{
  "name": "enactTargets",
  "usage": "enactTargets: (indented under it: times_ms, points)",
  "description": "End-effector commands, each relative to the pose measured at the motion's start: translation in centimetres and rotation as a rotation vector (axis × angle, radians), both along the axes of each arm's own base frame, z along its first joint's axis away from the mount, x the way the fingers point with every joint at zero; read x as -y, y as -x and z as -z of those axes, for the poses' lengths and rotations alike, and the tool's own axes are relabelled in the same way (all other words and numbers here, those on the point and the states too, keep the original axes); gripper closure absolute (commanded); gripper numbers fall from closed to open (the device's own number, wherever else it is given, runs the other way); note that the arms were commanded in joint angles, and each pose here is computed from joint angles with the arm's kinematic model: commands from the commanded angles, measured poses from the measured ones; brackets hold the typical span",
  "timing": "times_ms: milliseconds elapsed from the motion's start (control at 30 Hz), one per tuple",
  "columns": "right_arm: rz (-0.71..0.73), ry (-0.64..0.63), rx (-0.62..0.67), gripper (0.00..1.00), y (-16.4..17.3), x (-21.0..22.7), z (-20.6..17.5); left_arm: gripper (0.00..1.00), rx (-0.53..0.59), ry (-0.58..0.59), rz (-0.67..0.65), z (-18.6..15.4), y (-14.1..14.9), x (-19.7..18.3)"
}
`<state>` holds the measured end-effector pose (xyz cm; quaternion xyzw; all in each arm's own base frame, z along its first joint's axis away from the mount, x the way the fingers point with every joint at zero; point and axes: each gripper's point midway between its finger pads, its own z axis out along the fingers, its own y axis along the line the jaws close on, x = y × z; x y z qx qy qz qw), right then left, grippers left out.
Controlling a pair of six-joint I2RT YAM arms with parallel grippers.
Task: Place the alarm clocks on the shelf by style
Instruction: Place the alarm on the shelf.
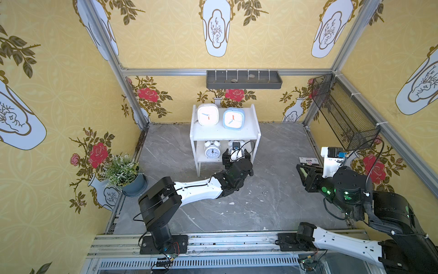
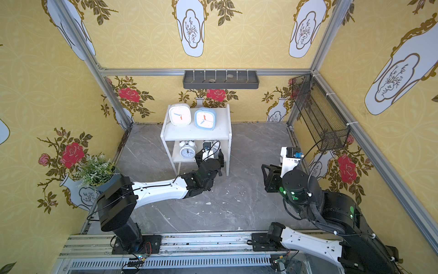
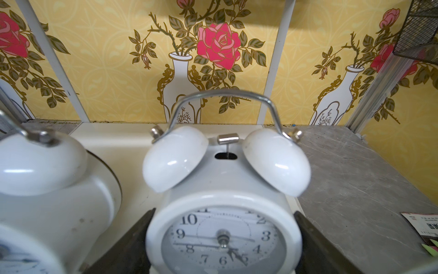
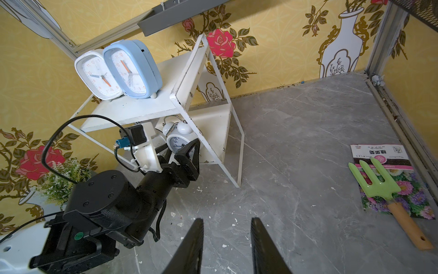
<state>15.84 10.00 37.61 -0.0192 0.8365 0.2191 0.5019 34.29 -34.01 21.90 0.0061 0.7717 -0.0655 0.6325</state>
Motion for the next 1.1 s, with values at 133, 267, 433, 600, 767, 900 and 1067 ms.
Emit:
enactTargets:
  times_ms: [133, 267, 433, 600, 767, 900, 1067]
  points:
    - [-0.007, -0.016, 0.009, 0.64, 0.1, 0.0, -0.2, 0.09, -0.017, -0.034, -0.004, 0.9, -0.1, 0.0]
    - [0.001, -0.019, 0.01, 0.65, 0.1, 0.2, -0.1, 0.09, -0.016, -0.042, 0.0, 0.8, -0.1, 0.1]
    - [0.0, -0.03, 0.014, 0.64, 0.2, 0.4, -0.1, 0.02, -0.015, -0.052, -0.004, 0.9, 0.0, 0.0]
    - [0.001, -0.032, 0.012, 0.64, 0.2, 0.4, -0.1, 0.01, -0.013, -0.055, -0.004, 0.8, 0.1, 0.0]
    - [-0.003, -0.034, 0.013, 0.64, 0.3, 0.4, -0.2, 0.01, -0.02, -0.059, 0.007, 0.8, 0.4, 0.0]
    - [-0.005, -0.028, 0.011, 0.62, 0.2, 0.3, 0.0, 0.01, -0.027, -0.067, 0.011, 0.9, 0.9, -0.5]
    - [-0.003, -0.024, 0.013, 0.61, 0.1, 0.1, 0.0, 0.01, -0.041, -0.071, 0.015, 1.1, 1.6, -1.5]
